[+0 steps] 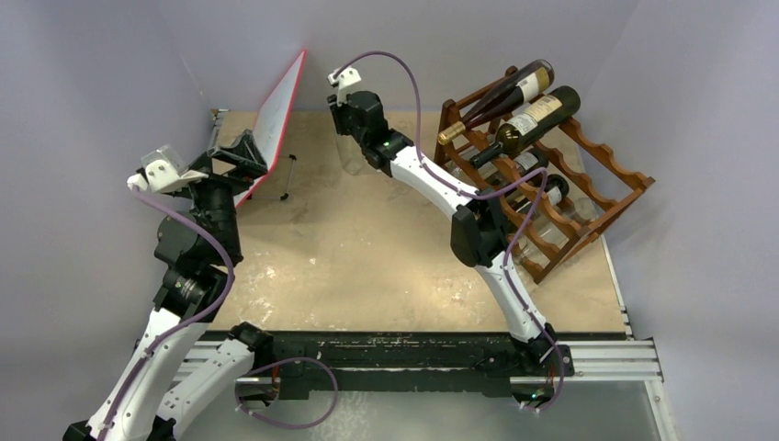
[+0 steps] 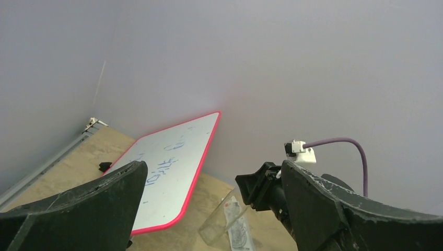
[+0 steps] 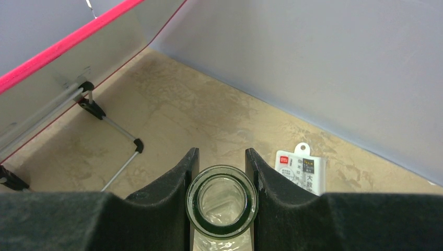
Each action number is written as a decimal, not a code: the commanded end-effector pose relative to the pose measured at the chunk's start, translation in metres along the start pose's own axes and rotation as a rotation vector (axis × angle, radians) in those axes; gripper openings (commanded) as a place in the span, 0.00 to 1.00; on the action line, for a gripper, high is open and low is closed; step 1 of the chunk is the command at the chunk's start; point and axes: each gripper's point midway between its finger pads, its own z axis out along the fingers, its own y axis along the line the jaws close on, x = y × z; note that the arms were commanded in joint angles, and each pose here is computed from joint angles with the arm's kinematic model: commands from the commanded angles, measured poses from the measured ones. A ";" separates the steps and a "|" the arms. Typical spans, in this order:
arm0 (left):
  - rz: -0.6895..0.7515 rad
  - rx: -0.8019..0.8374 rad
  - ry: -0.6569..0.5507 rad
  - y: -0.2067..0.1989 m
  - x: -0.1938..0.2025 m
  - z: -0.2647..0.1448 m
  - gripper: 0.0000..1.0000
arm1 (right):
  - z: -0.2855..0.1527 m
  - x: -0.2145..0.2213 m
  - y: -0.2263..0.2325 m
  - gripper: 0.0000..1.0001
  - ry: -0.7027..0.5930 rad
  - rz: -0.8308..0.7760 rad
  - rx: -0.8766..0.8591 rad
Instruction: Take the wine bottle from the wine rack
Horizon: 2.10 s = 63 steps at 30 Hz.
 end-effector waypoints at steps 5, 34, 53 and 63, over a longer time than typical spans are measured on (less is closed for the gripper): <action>-0.014 0.011 -0.024 -0.003 -0.005 0.000 1.00 | -0.008 -0.057 -0.010 0.22 -0.127 0.028 0.022; 0.014 0.030 0.034 -0.011 0.019 0.009 1.00 | -0.163 -0.103 -0.018 0.90 -0.028 0.098 -0.121; 0.038 0.045 0.097 -0.019 0.043 0.017 1.00 | -0.358 -0.109 -0.169 1.00 -0.035 0.185 0.327; 0.050 0.054 0.127 -0.023 0.055 0.019 1.00 | -0.403 -0.092 -0.311 1.00 -0.106 0.518 0.757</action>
